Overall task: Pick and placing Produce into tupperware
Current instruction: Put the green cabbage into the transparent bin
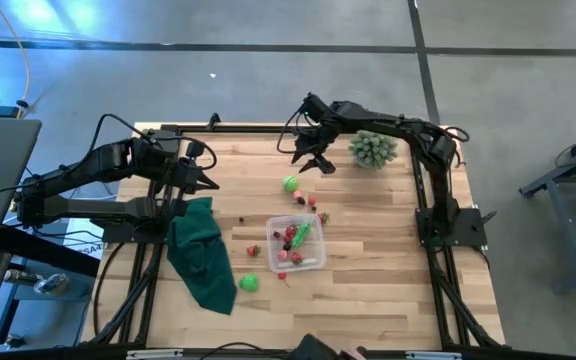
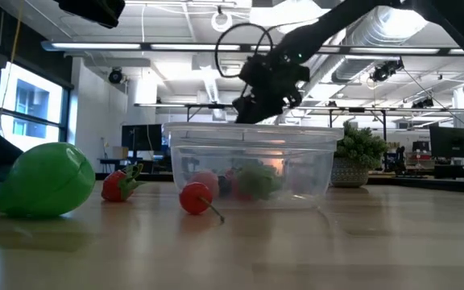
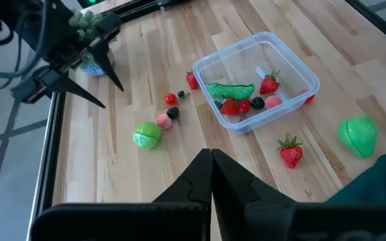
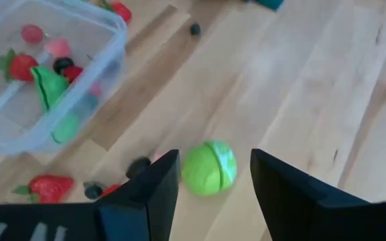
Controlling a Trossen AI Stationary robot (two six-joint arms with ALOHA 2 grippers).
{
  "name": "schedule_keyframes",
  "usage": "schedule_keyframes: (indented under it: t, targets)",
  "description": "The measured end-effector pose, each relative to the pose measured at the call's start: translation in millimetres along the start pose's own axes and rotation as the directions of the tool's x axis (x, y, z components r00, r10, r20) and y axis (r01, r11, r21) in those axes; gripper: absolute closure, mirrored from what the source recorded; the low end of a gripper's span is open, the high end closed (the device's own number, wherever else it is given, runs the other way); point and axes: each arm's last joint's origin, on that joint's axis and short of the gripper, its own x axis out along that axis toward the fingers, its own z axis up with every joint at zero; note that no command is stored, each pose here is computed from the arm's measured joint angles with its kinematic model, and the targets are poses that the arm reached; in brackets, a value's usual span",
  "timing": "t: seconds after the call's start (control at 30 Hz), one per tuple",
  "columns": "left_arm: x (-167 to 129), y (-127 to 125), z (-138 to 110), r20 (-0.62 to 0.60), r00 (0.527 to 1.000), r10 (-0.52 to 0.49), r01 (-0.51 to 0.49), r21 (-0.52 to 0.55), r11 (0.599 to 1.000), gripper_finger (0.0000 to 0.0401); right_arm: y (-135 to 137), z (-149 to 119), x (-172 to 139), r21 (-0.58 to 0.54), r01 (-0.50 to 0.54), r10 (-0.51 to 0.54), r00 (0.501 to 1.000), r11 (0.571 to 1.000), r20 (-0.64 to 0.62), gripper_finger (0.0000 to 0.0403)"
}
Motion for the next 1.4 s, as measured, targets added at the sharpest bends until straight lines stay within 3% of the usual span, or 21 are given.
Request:
schedule_keyframes:
  t: [0.13,0.3,0.4,0.5,0.7,0.9,1.0,1.07,1.13,1.23,1.33,1.4]
  targets:
    - [0.0,0.0,0.0,0.000,1.000,0.000,0.000,0.000,1.000,0.0400,0.2,-6.0,4.5,0.087,0.020,-0.019,1.000,0.996,-0.016,0.0217]
    - [0.0,0.0,0.0,0.000,1.000,0.000,0.000,0.000,1.000,0.0400,1.8,5.7,10.8,0.152,0.105,-0.087,0.989,0.983,-0.117,0.0200]
    - [0.0,-0.1,0.0,0.000,1.000,0.000,0.000,0.000,1.000,0.0400,2.6,10.6,13.8,0.290,0.198,-0.144,0.969,0.936,-0.199,0.0193]
    - [0.0,0.0,0.0,0.000,1.000,0.000,0.000,0.000,1.000,0.0400,5.3,13.3,17.2,0.450,0.226,-0.142,0.967,0.864,-0.213,0.0191]
    - [0.1,-0.1,0.0,0.000,1.000,-0.001,0.001,0.000,1.000,0.0400,11.4,20.8,25.3,0.751,0.260,-0.136,0.965,0.607,-0.224,0.0190]
    - [0.0,-0.1,0.0,0.000,1.000,-0.001,0.001,0.000,1.000,0.0400,17.6,30.2,35.7,0.910,0.253,-0.134,0.966,0.328,-0.220,0.0190]
    - [0.0,0.0,0.0,0.000,1.000,0.000,0.000,0.000,1.000,0.0400,20.2,32.7,39.8,0.949,0.239,-0.124,0.968,0.206,-0.217,0.0190]
    - [0.1,-0.1,-0.1,0.000,1.000,-0.001,0.001,0.000,1.000,0.0400,20.7,36.9,42.8,0.957,0.241,-0.151,0.964,0.158,-0.218,0.0190]
    - [0.1,0.0,-0.1,0.000,1.000,0.000,0.000,0.000,1.000,0.0400,21.2,41.5,46.0,0.971,0.226,-0.177,0.962,0.082,-0.209,0.0190]
    - [0.0,0.0,0.0,0.000,1.000,0.000,0.000,0.000,1.000,0.0400,23.4,44.9,49.3,0.972,0.211,-0.198,0.953,-0.102,-0.227,0.0190]
    - [0.0,0.0,0.0,0.000,1.000,0.000,0.000,0.000,1.000,0.0400,30.9,44.8,53.8,0.916,0.263,-0.223,0.915,-0.302,-0.336,0.0190]
    - [0.1,-0.1,0.0,0.000,1.000,-0.001,0.001,0.000,1.000,0.0400,36.2,43.6,56.1,0.876,0.323,-0.237,0.876,-0.358,-0.420,0.0190]
